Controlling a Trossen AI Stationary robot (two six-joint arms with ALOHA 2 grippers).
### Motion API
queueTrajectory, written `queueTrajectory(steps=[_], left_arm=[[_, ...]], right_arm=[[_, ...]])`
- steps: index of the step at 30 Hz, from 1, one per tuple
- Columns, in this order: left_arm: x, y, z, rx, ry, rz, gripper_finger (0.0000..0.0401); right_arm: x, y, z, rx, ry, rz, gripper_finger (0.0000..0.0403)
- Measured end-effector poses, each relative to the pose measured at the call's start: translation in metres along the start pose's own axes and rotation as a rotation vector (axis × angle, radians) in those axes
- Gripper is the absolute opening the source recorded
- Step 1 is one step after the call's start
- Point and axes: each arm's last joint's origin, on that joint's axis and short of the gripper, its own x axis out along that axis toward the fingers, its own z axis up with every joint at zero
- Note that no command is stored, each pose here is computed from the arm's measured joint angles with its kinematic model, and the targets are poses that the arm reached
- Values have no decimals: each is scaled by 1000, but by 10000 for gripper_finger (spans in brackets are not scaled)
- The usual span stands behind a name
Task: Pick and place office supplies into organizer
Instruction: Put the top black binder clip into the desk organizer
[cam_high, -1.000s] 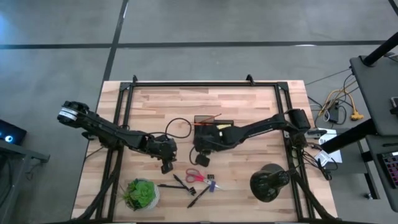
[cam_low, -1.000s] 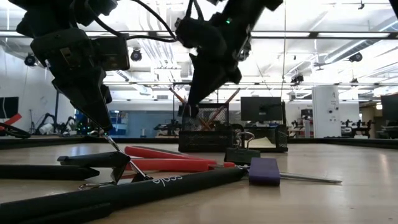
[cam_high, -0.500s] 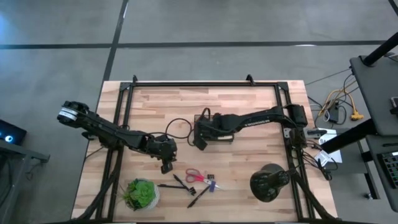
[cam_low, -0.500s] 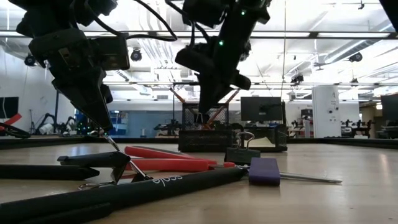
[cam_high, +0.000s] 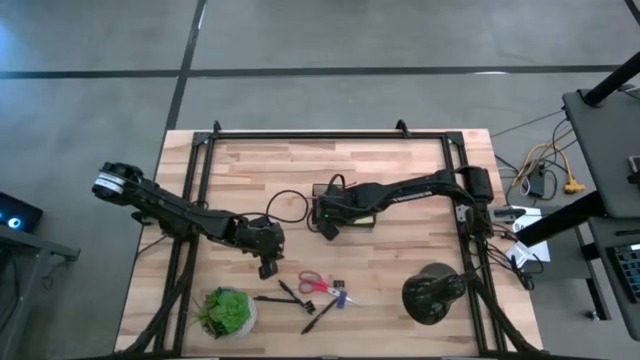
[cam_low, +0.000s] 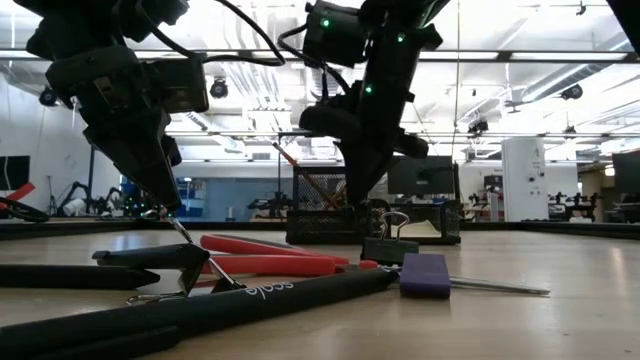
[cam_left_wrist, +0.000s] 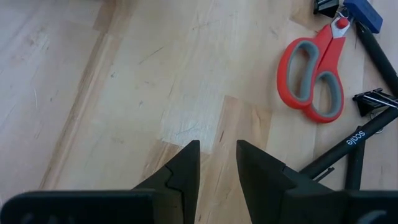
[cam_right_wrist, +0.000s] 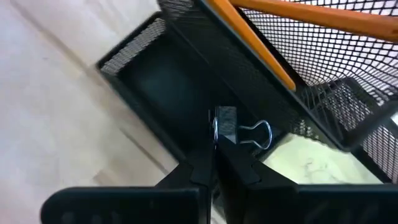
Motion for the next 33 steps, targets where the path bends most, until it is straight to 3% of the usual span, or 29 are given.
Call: queueTrajectory(steps=[7, 16, 21, 26, 29, 33], left_arm=[[0, 0, 0, 0, 0, 0, 88], [0, 0, 0, 2, 0, 0, 88], [0, 0, 0, 1, 0, 0, 88], [0, 0, 0, 2, 0, 0, 88], [0, 0, 0, 2, -1, -1, 88], [0, 0, 0, 2, 0, 0, 88]], right_arm=[[-1, 3, 1, -18, 14, 55, 21], [-7, 9, -5, -43, 63, 120, 120], [-38, 29, -26, -281, 57, 237, 160], [-58, 53, -60, -483, 116, 378, 171], [-57, 70, -84, -545, 128, 392, 166], [-55, 86, -116, -613, 80, 319, 157]])
